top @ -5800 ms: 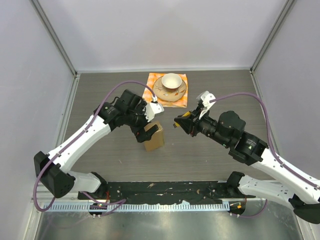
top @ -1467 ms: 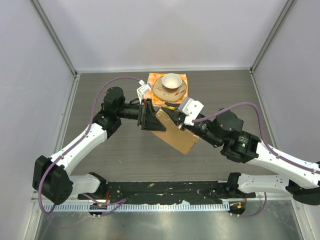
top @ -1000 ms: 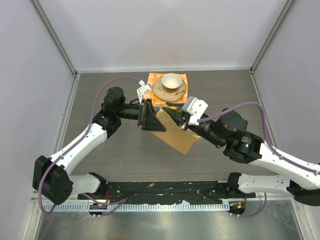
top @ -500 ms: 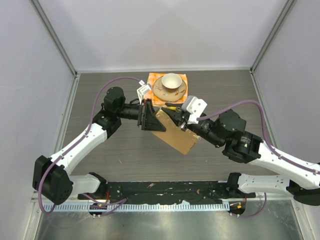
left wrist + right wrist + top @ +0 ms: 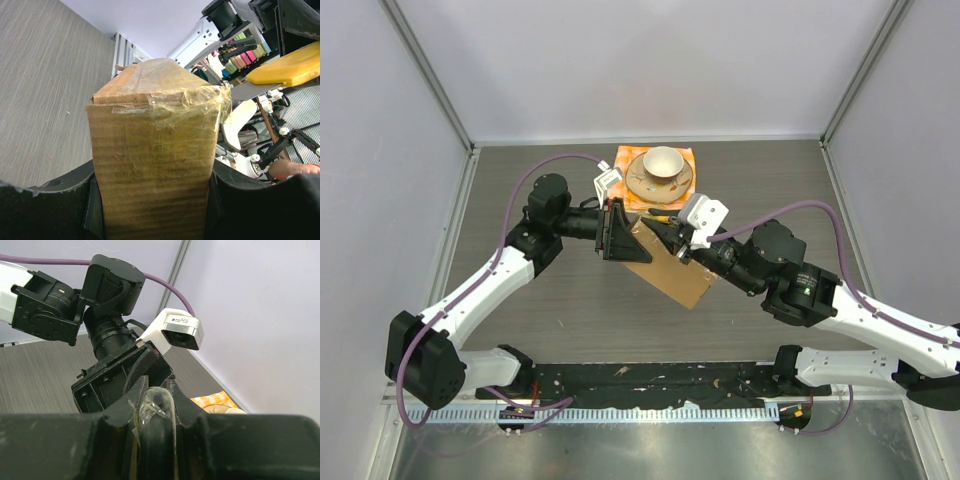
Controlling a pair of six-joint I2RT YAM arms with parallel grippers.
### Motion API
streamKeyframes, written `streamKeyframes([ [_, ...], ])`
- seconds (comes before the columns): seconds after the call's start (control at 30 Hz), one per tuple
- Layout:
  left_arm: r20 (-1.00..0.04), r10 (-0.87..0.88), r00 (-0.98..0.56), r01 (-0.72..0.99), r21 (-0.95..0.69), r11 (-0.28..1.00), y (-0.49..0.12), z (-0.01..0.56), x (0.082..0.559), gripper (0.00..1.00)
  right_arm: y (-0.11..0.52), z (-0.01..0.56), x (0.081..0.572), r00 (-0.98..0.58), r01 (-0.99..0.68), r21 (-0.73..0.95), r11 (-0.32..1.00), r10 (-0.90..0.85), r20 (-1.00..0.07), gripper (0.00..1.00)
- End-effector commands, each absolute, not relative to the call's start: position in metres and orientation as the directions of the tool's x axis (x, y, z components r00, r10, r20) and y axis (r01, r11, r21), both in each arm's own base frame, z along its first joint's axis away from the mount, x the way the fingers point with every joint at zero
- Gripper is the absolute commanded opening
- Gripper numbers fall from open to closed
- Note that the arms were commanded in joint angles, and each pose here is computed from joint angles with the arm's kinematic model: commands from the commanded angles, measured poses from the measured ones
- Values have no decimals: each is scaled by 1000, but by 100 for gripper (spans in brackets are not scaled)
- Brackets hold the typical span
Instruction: Unpack the express box
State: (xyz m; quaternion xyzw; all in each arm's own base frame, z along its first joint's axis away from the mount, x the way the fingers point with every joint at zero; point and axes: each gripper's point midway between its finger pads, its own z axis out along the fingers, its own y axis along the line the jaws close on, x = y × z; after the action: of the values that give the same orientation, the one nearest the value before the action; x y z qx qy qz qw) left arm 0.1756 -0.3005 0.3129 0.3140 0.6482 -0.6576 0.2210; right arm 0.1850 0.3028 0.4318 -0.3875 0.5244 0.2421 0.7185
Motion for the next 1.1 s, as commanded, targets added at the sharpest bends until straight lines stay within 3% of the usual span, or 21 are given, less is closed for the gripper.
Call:
streamKeyframes([
  [0.0,-756,94,-648,749,-655,-104,-298,334,166,0,297,443,188,356,-728,-307,613,-45,-933,1],
  [1.07,-747,90,-659,740,-665,-98,-297,332,165,0,283,469,176,380,-737,-304,604,-2,-925,1],
])
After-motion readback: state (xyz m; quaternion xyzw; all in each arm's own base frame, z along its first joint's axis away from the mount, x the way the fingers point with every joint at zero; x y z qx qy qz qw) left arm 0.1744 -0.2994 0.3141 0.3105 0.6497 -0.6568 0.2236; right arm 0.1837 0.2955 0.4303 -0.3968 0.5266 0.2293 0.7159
